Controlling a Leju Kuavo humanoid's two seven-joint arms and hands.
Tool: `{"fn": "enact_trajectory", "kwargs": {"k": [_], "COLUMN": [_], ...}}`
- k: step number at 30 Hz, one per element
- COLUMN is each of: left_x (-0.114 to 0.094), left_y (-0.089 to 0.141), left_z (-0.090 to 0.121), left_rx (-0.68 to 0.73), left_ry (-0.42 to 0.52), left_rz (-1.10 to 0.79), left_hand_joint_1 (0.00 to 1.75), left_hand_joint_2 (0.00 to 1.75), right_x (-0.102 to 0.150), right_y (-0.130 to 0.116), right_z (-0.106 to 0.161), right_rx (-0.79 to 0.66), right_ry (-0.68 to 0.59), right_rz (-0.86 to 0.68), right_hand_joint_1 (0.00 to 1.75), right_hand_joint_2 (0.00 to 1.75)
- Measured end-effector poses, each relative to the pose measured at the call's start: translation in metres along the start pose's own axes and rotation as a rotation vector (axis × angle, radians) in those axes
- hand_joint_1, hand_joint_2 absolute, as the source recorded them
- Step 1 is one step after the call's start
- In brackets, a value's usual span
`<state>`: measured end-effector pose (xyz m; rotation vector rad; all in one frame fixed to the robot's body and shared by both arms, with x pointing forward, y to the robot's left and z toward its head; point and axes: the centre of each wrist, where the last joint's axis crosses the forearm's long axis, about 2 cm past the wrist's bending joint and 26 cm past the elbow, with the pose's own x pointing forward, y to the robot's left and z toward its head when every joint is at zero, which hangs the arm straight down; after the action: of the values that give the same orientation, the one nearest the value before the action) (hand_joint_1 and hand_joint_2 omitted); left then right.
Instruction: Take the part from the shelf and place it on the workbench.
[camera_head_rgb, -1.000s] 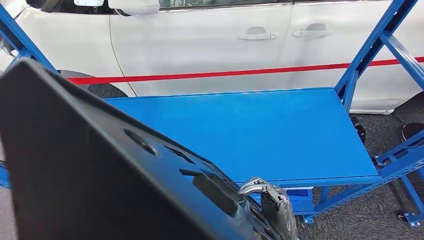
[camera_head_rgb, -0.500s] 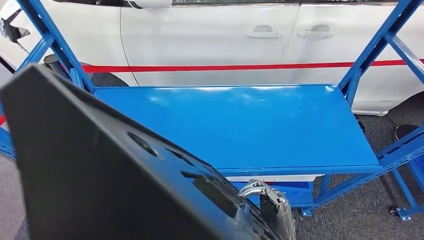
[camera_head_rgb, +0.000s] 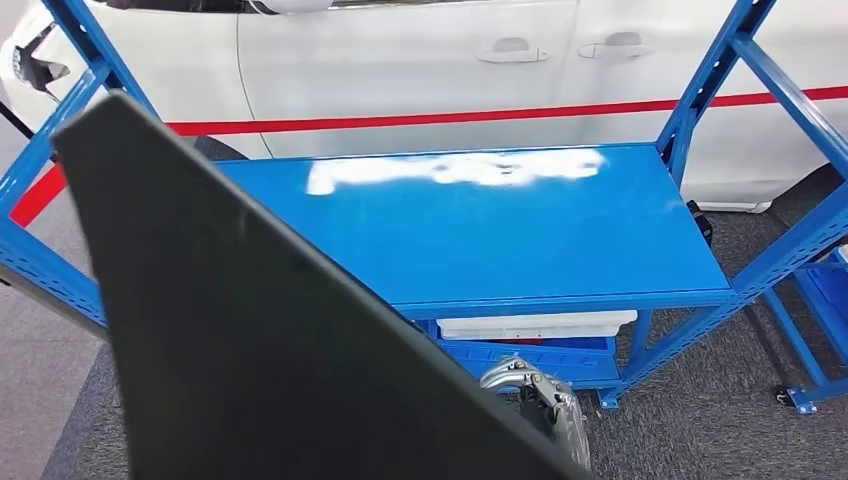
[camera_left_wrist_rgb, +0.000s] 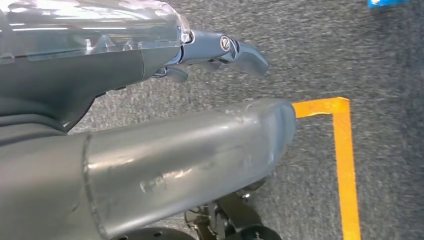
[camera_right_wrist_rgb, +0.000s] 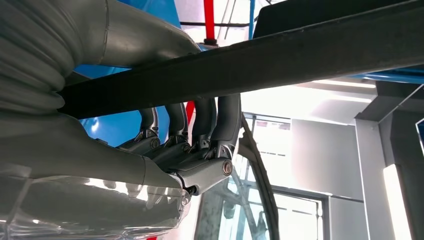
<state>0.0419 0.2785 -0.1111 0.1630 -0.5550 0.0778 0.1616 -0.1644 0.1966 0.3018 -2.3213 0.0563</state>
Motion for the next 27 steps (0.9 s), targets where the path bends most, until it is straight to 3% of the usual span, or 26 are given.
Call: {"fn": "enact_trajectory", "kwargs": {"k": [27], "left_x": [0.002], "left_y": [-0.002], "left_z": [-0.001], "left_rx": [-0.047], "left_ry": [-0.002], "left_rz": [-0.031], "left_hand_joint_1": [0.00], "left_hand_joint_2": [0.00], "right_x": [-0.010], "right_y": [-0.001], "right_z": [0.011], "right_rx": [-0.008], "right_ry": [0.064], "right_rz": [0.037], "right_hand_joint_1": [1.75], "right_hand_joint_2": [1.75]}}
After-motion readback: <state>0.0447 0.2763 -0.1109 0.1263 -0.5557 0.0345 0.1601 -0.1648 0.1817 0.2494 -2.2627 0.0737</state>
